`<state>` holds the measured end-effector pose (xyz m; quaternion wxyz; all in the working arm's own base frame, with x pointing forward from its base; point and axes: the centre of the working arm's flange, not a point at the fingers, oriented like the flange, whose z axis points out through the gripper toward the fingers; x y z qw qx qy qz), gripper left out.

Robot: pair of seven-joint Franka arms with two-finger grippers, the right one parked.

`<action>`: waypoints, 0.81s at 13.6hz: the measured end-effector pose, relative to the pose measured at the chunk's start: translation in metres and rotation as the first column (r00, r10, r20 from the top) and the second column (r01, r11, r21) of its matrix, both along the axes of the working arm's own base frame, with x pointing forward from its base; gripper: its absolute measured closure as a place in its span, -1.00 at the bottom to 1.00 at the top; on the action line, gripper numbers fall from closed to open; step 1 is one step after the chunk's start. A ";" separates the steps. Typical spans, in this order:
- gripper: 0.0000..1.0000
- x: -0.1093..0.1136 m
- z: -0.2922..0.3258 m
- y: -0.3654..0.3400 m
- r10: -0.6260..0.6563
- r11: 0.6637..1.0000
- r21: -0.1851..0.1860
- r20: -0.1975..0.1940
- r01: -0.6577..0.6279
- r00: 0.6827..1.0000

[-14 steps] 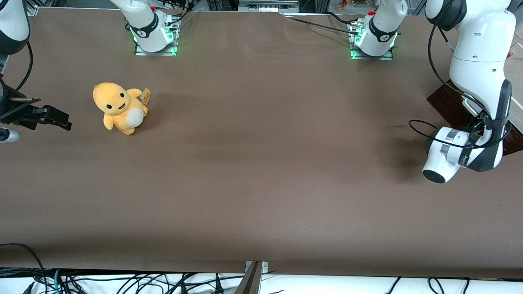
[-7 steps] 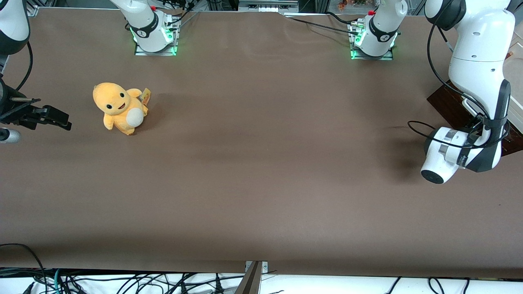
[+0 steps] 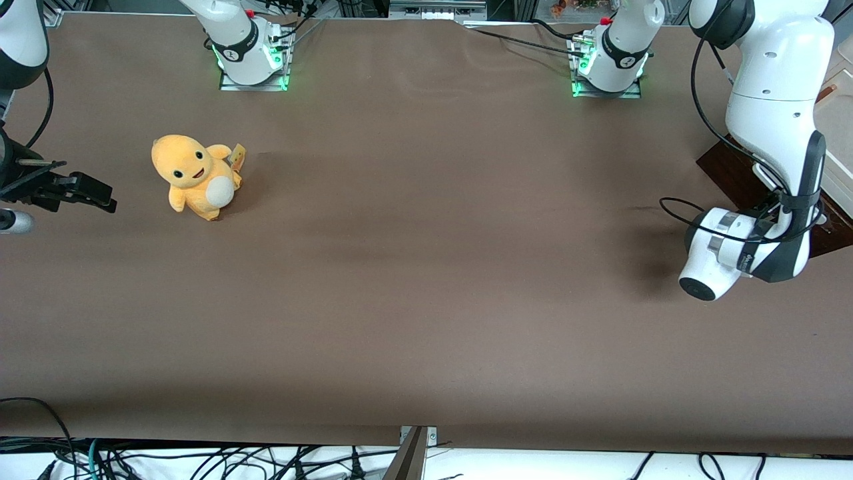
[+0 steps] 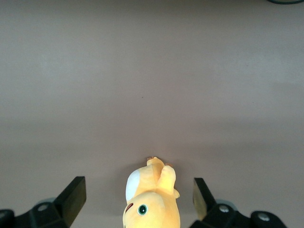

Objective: Open lower drawer with left arm only

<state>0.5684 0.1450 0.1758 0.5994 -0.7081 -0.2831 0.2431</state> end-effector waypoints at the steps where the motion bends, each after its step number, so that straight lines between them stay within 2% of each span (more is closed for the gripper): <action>1: 0.65 0.000 0.000 0.000 -0.001 1.000 -0.001 -0.001 0.001 1.000; 11: 0.65 0.001 0.001 -0.001 -0.002 1.000 -0.003 0.002 0.002 1.000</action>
